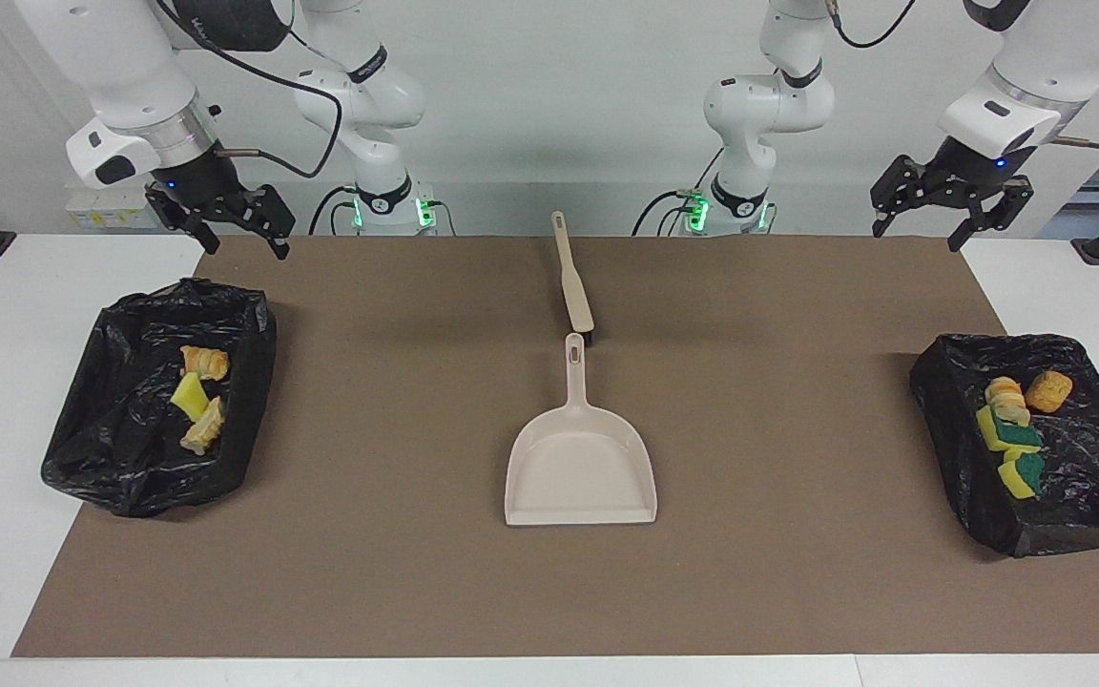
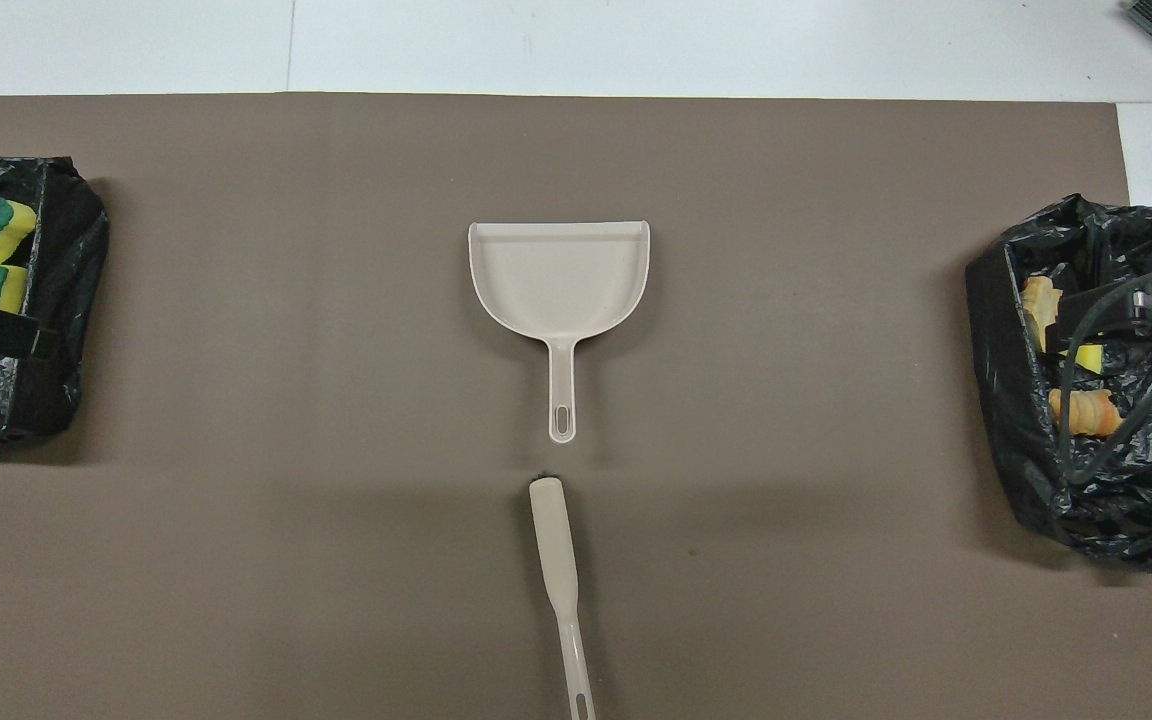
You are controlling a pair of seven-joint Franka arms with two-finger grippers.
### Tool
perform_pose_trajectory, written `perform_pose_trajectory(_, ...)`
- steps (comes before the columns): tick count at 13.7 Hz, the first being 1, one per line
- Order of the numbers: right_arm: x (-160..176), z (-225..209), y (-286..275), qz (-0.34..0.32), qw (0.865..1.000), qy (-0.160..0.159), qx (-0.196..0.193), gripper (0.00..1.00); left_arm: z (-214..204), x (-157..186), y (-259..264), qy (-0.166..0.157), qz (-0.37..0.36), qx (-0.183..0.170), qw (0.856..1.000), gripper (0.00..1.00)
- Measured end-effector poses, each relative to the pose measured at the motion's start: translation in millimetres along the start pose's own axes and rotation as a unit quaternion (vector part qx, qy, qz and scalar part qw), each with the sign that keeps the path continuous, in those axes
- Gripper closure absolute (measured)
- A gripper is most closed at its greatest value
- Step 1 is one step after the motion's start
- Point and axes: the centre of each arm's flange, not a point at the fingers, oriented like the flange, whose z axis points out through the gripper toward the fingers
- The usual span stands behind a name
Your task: Sweep and dump trash in bin
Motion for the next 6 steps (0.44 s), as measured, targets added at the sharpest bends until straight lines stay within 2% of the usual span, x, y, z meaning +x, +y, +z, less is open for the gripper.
perform_pose_trajectory(6,0.0,0.0,0.0,0.0,1.0,0.0,0.0,0.0,-3.8,2.0,4.4,0.005,-0.048,0.001,0.999,0.0)
